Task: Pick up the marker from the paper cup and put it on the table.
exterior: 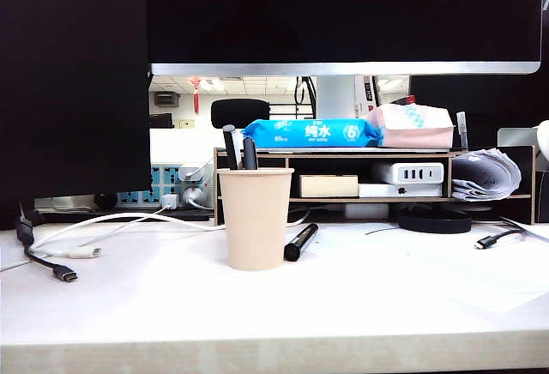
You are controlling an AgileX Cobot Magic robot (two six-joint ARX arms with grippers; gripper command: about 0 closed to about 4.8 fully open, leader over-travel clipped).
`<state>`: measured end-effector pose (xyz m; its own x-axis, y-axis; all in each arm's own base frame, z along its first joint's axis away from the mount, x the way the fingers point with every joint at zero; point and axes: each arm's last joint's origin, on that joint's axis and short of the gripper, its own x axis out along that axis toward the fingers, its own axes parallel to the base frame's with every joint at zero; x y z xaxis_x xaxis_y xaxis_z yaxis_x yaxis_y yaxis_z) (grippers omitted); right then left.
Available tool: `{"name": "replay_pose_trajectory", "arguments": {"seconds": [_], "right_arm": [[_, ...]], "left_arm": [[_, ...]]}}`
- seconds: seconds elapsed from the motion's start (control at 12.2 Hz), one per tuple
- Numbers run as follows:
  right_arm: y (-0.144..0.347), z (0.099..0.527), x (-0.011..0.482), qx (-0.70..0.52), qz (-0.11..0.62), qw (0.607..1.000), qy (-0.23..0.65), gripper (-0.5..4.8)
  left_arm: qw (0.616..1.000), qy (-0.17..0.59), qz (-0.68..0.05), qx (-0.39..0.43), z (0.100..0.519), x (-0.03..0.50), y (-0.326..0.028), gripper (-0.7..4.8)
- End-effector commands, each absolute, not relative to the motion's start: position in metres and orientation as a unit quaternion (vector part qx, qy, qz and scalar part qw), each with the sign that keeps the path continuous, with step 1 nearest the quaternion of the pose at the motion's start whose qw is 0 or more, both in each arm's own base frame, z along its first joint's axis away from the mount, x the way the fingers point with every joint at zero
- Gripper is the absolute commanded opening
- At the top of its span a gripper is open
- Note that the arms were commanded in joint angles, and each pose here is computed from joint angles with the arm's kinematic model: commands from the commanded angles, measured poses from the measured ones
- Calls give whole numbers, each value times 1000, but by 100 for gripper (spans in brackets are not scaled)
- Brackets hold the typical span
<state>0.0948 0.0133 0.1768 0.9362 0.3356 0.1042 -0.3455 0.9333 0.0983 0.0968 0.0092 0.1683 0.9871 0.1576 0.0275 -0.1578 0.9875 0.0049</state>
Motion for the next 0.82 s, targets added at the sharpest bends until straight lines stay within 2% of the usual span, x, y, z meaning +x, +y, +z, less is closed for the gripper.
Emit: {"name": "replay_pose_trajectory", "arguments": {"seconds": [0.08,0.57,0.82], "right_arm": [[13,176,95,58,174,982,-41,-4],[14,176,95,58,175,982,-41,-4],[7,176,96,55,122,990,-46,-5]], "left_arm": [[997,-18,80,5,169,97,9,-5],[997,-18,80,5,169,97,9,-5],[997,-18,80,5,169,97,9,-5]]}}
